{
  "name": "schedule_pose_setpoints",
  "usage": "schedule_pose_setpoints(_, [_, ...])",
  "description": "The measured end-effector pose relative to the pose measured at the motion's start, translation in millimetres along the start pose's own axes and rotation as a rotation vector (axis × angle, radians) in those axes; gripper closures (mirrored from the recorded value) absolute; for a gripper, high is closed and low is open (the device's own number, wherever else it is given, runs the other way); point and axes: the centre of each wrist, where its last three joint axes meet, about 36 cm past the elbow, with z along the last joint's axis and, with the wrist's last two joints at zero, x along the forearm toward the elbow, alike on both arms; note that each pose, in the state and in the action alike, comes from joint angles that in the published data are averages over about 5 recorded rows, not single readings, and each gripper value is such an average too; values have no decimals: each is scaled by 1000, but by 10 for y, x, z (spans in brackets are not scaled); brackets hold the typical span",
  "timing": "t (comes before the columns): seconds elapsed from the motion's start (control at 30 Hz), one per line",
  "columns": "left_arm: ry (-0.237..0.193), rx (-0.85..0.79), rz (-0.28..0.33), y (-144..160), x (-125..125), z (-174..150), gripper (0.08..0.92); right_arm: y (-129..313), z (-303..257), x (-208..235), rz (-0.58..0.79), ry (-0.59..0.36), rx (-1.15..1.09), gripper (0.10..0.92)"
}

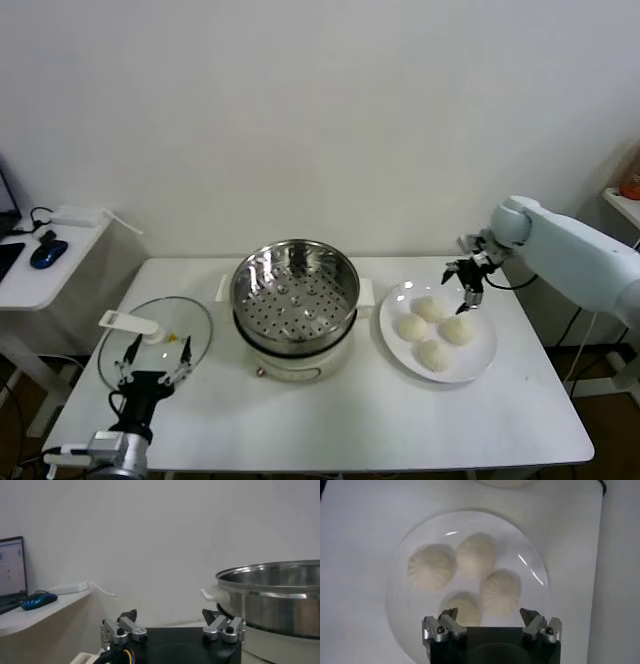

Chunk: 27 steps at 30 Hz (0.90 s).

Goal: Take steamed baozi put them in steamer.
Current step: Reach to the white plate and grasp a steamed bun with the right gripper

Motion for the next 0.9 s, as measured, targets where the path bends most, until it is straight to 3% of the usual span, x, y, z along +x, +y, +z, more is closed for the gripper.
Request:
schedule_pose_setpoints(0.43, [3,7,-3,9,6,3,177,-56,-106,-498,15,17,14,200])
schedule_pose_setpoints(0.9, [6,10,-6,22,13,14,177,-83,-171,-696,17,7,-5,200])
